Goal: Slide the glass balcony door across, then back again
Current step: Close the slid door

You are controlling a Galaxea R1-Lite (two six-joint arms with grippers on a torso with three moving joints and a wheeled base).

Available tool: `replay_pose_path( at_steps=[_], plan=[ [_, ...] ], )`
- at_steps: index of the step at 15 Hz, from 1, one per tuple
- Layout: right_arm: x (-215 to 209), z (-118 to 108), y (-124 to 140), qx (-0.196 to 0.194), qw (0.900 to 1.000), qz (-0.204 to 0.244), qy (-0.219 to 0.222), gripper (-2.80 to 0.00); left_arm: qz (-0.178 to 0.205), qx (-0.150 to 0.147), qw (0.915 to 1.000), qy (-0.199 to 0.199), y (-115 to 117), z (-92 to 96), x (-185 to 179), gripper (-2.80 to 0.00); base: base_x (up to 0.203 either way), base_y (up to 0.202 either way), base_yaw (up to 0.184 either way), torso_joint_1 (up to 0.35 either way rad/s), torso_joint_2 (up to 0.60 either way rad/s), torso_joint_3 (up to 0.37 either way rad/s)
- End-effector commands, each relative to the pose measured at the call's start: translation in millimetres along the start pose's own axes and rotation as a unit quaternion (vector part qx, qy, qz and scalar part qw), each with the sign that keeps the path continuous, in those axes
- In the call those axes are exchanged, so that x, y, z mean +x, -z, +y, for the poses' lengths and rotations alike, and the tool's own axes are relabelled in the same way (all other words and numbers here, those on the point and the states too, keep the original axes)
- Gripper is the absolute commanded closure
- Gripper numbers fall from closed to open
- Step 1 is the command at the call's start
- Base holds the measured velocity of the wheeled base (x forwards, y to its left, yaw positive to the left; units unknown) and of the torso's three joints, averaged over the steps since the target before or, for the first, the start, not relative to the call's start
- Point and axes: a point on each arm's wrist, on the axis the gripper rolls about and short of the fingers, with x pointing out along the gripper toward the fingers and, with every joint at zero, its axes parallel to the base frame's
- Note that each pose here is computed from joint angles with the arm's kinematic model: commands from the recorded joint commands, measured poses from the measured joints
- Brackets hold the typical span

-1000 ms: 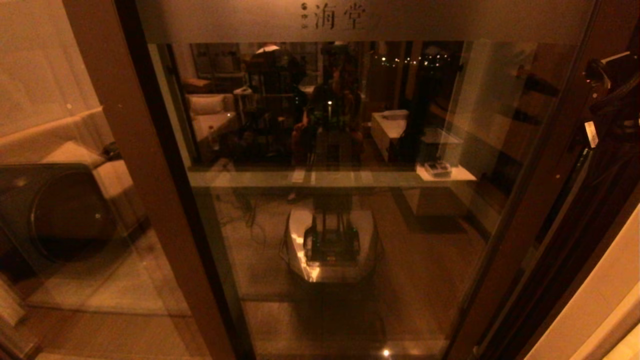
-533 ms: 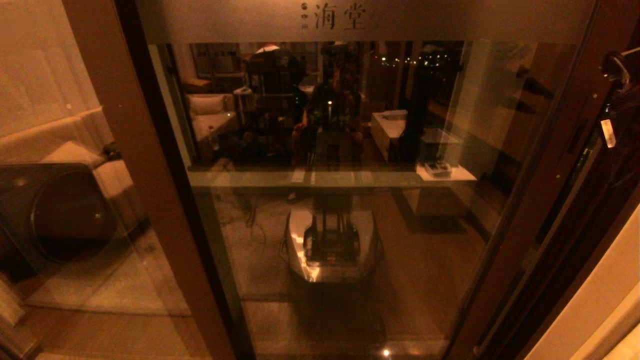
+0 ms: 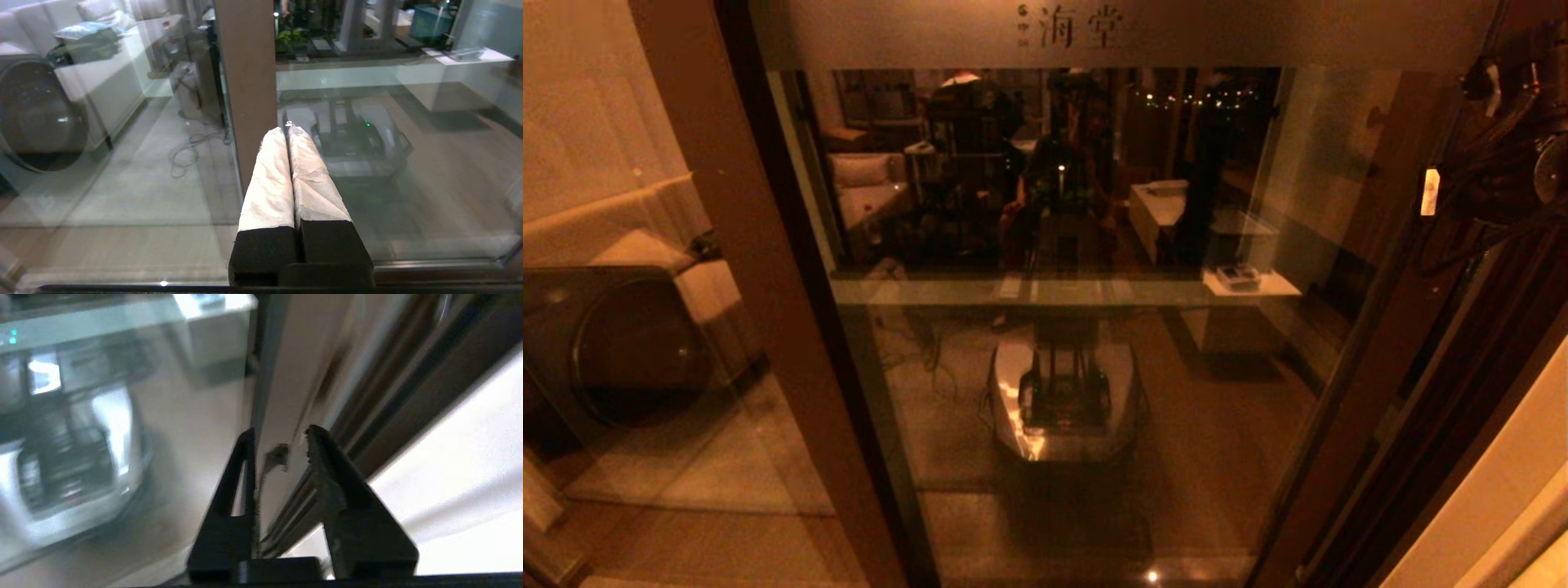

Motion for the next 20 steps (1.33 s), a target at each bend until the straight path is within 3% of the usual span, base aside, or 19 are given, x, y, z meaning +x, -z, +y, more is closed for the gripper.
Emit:
replay_pose_path(
  at_steps=[1, 5, 10, 15, 20],
  plan=[
    [-13, 1, 7, 0.002, 1.000, 0.006, -0.008, 0.00, 0.016, 0.000, 0.9999, 0.001, 9, -0.5, 2, 0.00, 0.000, 0.000, 0.000, 0.000, 0.00, 0.000],
    [-16, -7, -2, -0.007, 1.000, 0.003, 0.009, 0.00, 0.015, 0.000, 0.9999, 0.001, 8, -0.5, 2, 0.00, 0.000, 0.000, 0.000, 0.000, 0.00, 0.000],
    [18, -53, 2, 0.011, 0.993, 0.044, 0.107, 0.00, 0.016, 0.000, 0.9999, 0.001, 9, -0.5, 2, 0.00, 0.000, 0.000, 0.000, 0.000, 0.00, 0.000],
    [38, -49, 17, 0.025, 0.991, 0.073, 0.107, 0.00, 0.016, 0.000, 0.9999, 0.001, 9, -0.5, 2, 0.00, 0.000, 0.000, 0.000, 0.000, 0.00, 0.000],
    [47, -40, 18, 0.035, 0.993, 0.061, 0.096, 0.00, 0.016, 0.000, 0.9999, 0.001, 9, -0.5, 2, 0.00, 0.000, 0.000, 0.000, 0.000, 0.00, 0.000]
  ],
)
